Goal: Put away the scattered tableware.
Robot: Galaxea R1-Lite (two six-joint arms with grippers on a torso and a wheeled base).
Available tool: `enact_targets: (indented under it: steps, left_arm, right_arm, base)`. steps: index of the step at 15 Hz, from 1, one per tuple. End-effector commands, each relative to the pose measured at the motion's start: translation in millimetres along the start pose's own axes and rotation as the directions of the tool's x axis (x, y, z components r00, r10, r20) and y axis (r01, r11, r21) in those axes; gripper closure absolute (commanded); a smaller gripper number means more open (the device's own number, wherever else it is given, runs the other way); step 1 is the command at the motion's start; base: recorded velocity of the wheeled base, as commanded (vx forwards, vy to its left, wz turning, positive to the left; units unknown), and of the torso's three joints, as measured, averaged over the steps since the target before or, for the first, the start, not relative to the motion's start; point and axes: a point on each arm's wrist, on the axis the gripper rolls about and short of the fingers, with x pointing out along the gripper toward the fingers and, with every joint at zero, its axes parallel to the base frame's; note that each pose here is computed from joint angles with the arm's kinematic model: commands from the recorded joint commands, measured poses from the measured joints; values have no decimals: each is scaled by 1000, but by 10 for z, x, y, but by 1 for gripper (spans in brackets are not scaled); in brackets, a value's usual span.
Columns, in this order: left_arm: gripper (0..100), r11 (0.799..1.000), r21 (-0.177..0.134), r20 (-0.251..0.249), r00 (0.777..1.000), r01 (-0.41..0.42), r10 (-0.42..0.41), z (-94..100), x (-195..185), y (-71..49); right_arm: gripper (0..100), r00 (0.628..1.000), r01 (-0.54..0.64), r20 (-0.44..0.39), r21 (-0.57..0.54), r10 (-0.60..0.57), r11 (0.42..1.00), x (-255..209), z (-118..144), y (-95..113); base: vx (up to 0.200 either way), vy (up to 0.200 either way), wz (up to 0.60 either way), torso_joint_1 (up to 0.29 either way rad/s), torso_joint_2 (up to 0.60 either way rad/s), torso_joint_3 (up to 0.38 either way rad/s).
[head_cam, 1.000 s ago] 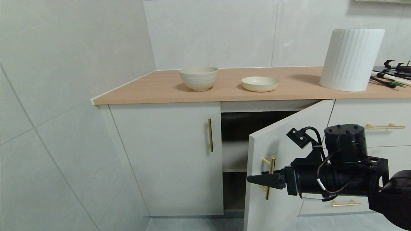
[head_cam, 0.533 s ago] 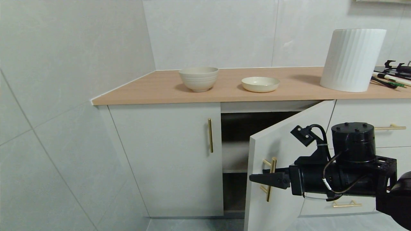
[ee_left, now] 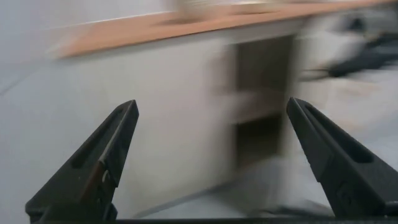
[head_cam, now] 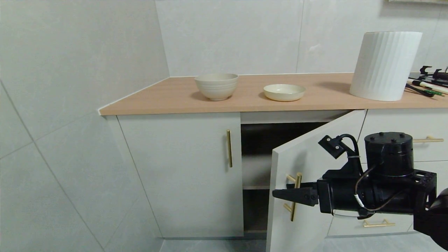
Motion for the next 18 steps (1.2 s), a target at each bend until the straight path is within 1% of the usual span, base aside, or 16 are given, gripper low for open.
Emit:
enact_targets:
  steps: [1, 2, 3, 4, 5, 6, 8, 9, 11, 12, 13, 14, 15, 16, 17, 18]
  left_arm:
    - [0, 949, -129, -145, 942, 287, -304, 294, 896, 347]
    - [0, 926, -198, -203, 910, 323, -361, 206, 1189, 462]
    - [0, 910, -257, -253, 886, 326, -389, 102, 1437, 563]
    - [0, 900, -301, -290, 868, 317, -403, -3, 1644, 647]
    - [0, 888, -348, -336, 845, 300, -417, -189, 1914, 753]
    - [0, 877, -375, -362, 824, 299, -436, -414, 2194, 832]
    - [0, 865, -384, -364, 808, 323, -463, -770, 2592, 901]
    - [0, 854, -402, -364, 798, 330, -480, -904, 2721, 892]
    - [0, 824, -457, -350, 783, 335, -513, -1179, 2999, 840]
    - [0, 813, -466, -331, 784, 348, -526, -1256, 3106, 795]
    - [0, 797, -475, -300, 783, 374, -545, -1287, 3202, 714]
    - [0, 771, -496, -271, 772, 400, -575, -1318, 3298, 585]
    - [0, 750, -517, -262, 758, 412, -597, -1417, 3409, 465]
    - [0, 738, -535, -273, 743, 411, -611, -1583, 3523, 370]
    - [0, 747, -541, -304, 738, 386, -602, -1840, 3635, 285]
    - [0, 766, -532, -324, 749, 361, -578, -2021, 3695, 228]
  right_arm:
    - [0, 1000, -7, 20, -15, 7, 1000, -47, 31, 51]
    - [0, 1000, -11, 26, -21, 11, 1000, -62, 41, 74]
    - [0, 999, -13, 30, -25, 14, 1000, -74, 49, 87]
    - [0, 999, -15, 30, -26, 15, 1000, -75, 49, 93]
    - [0, 999, -31, 14, -28, 32, 999, -34, 22, 127]
    - [0, 999, -38, -11, -20, 38, 999, 14, -26, 127]
    - [0, 998, -48, -50, -8, 47, 999, 105, -102, 122]
    - [0, 997, -44, -60, -3, 44, 999, 133, -122, 98]
    - [0, 997, -39, -70, 7, 39, 999, 158, -141, 70]
    - [0, 997, -39, -69, 6, 40, 999, 155, -139, 73]
    - [0, 997, -41, -67, 4, 41, 999, 150, -135, 79]
    - [0, 997, -41, -67, 4, 41, 999, 146, -137, 81]
    - [0, 997, -43, -69, 5, 43, 999, 147, -142, 83]
    - [0, 997, -42, -70, 6, 42, 999, 150, -145, 80]
    - [0, 997, -42, -70, 6, 42, 999, 146, -146, 82]
    - [0, 997, -42, -70, 6, 42, 999, 146, -146, 82]
  base:
    - [0, 0, 0, 0, 0, 0]
    - [0, 0, 0, 0, 0, 0]
    - [0, 0, 0, 0, 0, 0]
    - [0, 0, 0, 0, 0, 0]
    - [0, 0, 0, 0, 0, 0]
    - [0, 0, 0, 0, 0, 0]
    - [0, 0, 0, 0, 0, 0]
    - [0, 0, 0, 0, 0, 0]
    - [0, 0, 0, 0, 0, 0]
    - [0, 0, 0, 0, 0, 0]
    - [0, 0, 0, 0, 0, 0]
    - [0, 0, 0, 0, 0, 0]
    - [0, 0, 0, 0, 0, 0]
    - [0, 0, 0, 0, 0, 0]
    - [0, 0, 0, 0, 0, 0]
    - [0, 0, 0, 0, 0, 0]
